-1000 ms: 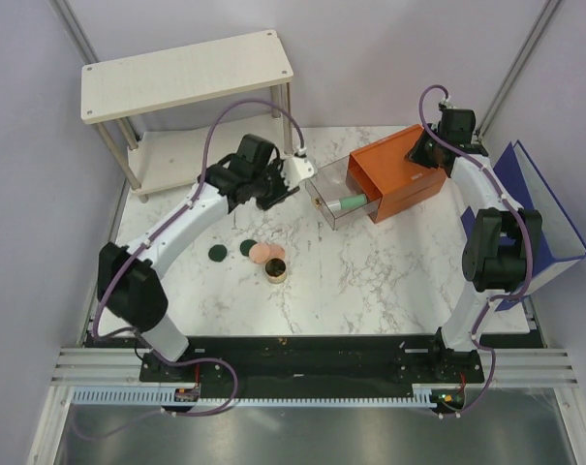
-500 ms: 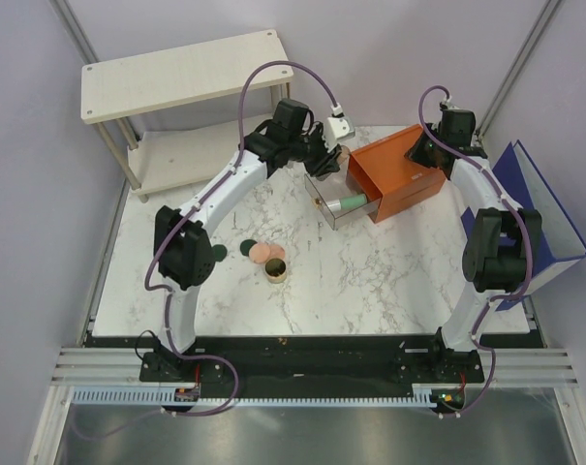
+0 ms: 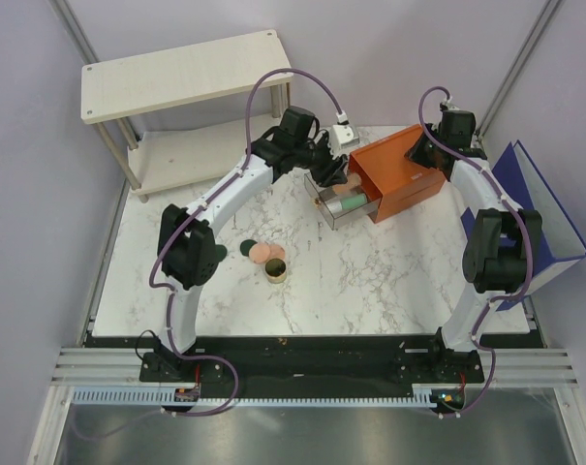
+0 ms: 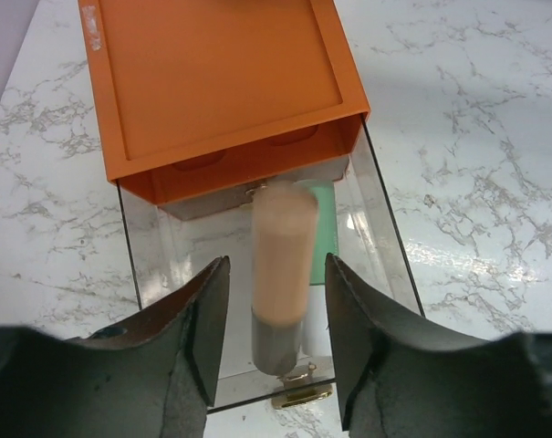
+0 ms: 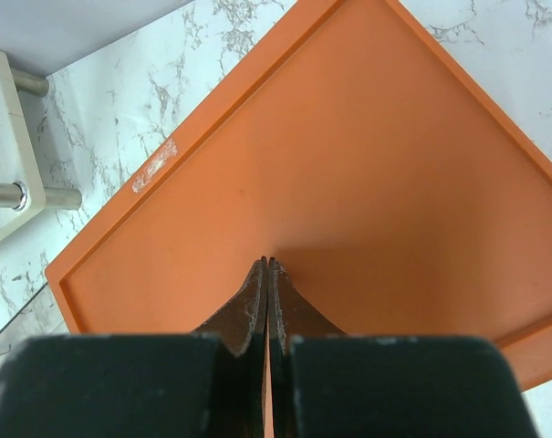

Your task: Organize the makeup

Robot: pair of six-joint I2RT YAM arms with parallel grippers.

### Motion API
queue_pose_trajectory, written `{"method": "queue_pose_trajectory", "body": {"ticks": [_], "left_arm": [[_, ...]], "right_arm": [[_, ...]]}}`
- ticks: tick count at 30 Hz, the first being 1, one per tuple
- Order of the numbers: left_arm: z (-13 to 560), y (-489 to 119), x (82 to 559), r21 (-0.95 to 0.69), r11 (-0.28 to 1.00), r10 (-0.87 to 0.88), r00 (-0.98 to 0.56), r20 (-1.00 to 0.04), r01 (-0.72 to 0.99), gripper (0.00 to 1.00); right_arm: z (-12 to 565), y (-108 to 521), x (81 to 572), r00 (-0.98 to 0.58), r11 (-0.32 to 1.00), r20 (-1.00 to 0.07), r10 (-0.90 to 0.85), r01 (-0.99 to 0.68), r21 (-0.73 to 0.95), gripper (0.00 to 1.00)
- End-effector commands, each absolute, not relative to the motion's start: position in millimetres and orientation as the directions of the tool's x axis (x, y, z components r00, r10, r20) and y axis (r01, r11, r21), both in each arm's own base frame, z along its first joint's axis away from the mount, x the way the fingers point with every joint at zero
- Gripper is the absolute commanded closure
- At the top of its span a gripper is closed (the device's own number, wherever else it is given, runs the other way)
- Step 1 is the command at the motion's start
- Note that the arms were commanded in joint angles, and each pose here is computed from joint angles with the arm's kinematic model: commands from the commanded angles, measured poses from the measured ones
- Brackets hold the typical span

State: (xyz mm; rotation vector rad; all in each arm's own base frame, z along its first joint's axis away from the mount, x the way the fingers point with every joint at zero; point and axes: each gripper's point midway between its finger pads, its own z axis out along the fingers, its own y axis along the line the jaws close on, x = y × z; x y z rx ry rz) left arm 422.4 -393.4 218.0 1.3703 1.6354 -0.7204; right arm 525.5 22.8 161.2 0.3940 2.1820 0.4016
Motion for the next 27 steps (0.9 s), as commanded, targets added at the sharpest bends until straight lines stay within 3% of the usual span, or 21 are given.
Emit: {"method": "queue_pose_trajectory", "body": {"ticks": [1, 9, 15, 18, 27], "left_arm": [[222, -400, 423, 0.098, 0.232, 0.447, -0.016, -0.895, 0.968, 0.45], [231, -403, 427, 0.117, 0.238, 0.433, 0.002, -0.901, 0.964, 0.38], [280, -382, 438, 0.228, 0.335, 0.432, 0.066, -0.899, 0.914, 0.37], [275, -358, 431, 0.24, 0.363, 0.471, 0.045, -0.881, 0.9, 0.35], [169, -296, 368, 0.21, 0.263, 0.626, -0.002, -0.78, 0.942, 0.27]], "right_arm": [[56, 11, 458, -0.796, 0.908, -0.446, 0.409, 0.308, 0.284, 1.0], [56, 10, 456, -0.797, 0.91, -0.447, 0.406, 0.307, 0.28, 1.0], [55, 11, 457, -0.798, 0.909, -0.445, 0.406, 0.306, 0.282, 1.0], [56, 10, 458, -0.797, 0.91, -0.447, 0.405, 0.304, 0.282, 1.0], [55, 11, 455, -0.8, 0.911, -0.445, 0.402, 0.301, 0.281, 1.0]]}}
